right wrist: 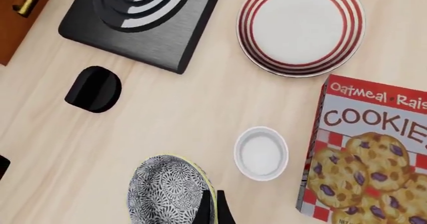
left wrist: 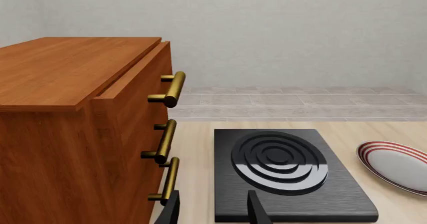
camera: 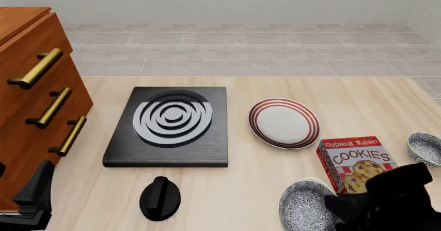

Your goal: Pick the akita bowl next to the ramekin and place it on the plate.

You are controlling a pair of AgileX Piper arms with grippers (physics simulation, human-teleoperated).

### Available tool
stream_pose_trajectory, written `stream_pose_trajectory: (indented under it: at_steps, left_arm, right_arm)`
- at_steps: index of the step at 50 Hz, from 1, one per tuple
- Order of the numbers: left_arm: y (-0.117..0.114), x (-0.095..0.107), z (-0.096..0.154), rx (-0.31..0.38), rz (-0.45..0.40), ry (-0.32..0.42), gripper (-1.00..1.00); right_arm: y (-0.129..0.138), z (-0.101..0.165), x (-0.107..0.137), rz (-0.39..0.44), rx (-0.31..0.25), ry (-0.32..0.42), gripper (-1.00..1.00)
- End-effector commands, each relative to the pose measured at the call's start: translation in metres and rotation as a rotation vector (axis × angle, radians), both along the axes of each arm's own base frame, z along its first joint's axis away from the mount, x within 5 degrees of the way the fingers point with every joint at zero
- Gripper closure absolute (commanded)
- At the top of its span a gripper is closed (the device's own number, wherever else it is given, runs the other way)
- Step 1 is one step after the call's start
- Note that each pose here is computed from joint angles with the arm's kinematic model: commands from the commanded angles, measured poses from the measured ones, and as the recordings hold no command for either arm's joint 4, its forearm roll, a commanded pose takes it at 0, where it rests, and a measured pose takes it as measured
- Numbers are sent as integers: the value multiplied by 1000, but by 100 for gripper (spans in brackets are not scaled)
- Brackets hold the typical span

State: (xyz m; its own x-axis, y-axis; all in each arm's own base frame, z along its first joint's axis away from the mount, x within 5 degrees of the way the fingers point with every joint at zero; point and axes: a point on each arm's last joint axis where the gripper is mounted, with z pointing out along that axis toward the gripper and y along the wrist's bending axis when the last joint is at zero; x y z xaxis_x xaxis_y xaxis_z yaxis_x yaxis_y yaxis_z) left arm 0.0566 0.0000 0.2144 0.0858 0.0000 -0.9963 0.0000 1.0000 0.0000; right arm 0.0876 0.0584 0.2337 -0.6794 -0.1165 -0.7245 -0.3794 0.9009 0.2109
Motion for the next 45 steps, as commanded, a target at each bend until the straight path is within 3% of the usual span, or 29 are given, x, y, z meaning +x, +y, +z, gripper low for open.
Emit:
stream_pose_trajectory:
  at_steps: [1, 45]
  left_arm:
    - [0, 0, 0, 0, 0, 0, -100]
    - [0, 0, 0, 0, 0, 0, -100]
  right_arm:
    - [1, 8, 4, -29, 31, -14, 100]
    - [4, 22, 29, -116, 65, -61, 100]
